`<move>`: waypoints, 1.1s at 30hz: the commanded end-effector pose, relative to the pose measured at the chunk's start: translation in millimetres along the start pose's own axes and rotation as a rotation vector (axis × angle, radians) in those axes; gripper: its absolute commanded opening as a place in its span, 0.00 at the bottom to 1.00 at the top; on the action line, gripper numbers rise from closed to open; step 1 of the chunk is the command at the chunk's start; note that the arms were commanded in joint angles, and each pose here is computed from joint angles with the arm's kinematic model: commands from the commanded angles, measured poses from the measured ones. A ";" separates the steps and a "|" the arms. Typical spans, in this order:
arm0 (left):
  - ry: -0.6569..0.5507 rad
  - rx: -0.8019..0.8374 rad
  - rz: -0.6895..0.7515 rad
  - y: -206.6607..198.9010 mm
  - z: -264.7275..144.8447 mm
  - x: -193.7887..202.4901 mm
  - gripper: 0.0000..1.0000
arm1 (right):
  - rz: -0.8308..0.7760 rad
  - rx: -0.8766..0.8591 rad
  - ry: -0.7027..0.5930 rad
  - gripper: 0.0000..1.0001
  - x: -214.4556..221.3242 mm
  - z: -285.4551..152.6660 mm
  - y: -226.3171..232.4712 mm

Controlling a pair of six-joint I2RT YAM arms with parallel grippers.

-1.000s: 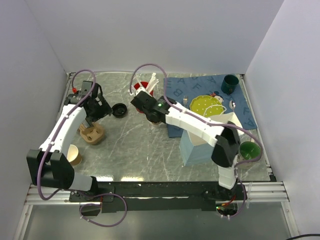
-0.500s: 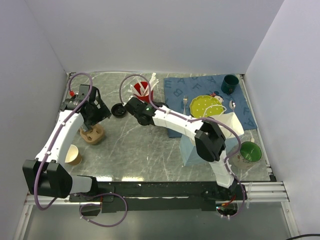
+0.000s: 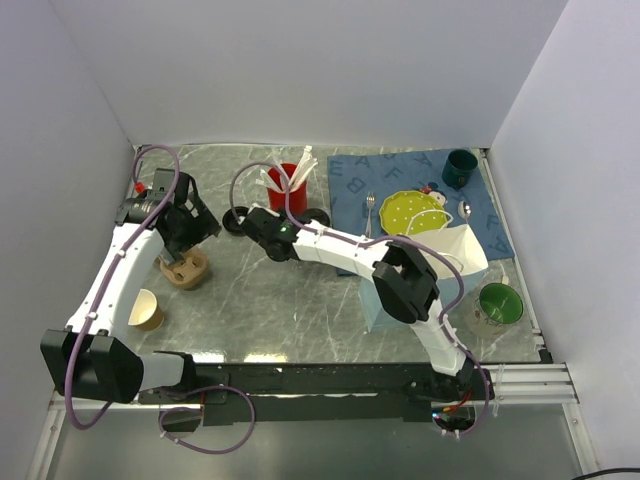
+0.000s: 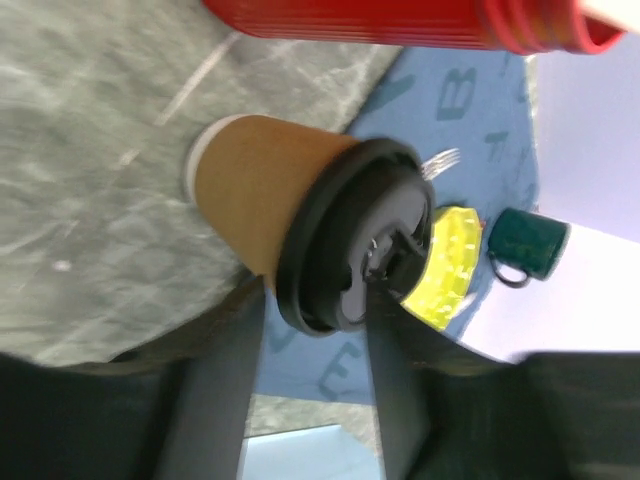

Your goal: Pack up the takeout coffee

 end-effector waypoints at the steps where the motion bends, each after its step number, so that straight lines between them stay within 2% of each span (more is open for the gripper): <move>1: -0.048 0.031 -0.015 -2.2 -15.7 -9.0 1.00 | 0.071 -0.026 -0.042 0.59 -16.0 -14.6 5.2; 10: -0.060 0.060 -0.002 -4.8 -19.3 -11.0 0.99 | 0.265 -0.099 -0.120 0.61 -24.9 -71.3 -40.5; 14: -0.060 0.100 0.009 -12.1 -22.8 -12.7 0.99 | 0.425 -0.144 -0.167 0.60 -21.6 -111.3 -69.8; 19: -0.056 0.191 0.031 -24.5 -28.5 -13.1 0.99 | 0.600 -0.299 -0.240 0.59 0.8 -172.9 -97.0; 20: -0.040 0.216 0.045 -28.4 -29.4 -10.3 0.99 | 0.681 -0.328 -0.258 0.58 8.7 -189.2 -106.5; 23: -0.050 0.239 0.055 -30.9 -32.1 -9.7 0.99 | 0.738 -0.468 -0.258 0.57 32.0 -213.8 -101.4; 26: -0.078 0.191 -0.016 -23.9 -36.6 -12.9 0.98 | 0.785 -0.563 -0.261 0.55 50.3 -232.4 -94.4; 33: -0.279 0.014 -0.215 -4.6 -35.9 -43.4 0.91 | 0.781 -0.669 -0.367 0.53 75.7 -260.0 -93.2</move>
Point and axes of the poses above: each gripper's point midway between its finger pads, its own z axis out along the fingers, its own y axis along the line the jaws close on, x = y × z, the point moved 5 cm from there along -z, back along the fingers, and after that the axes turned 6 degrees about -z, right-handed, at the moved point
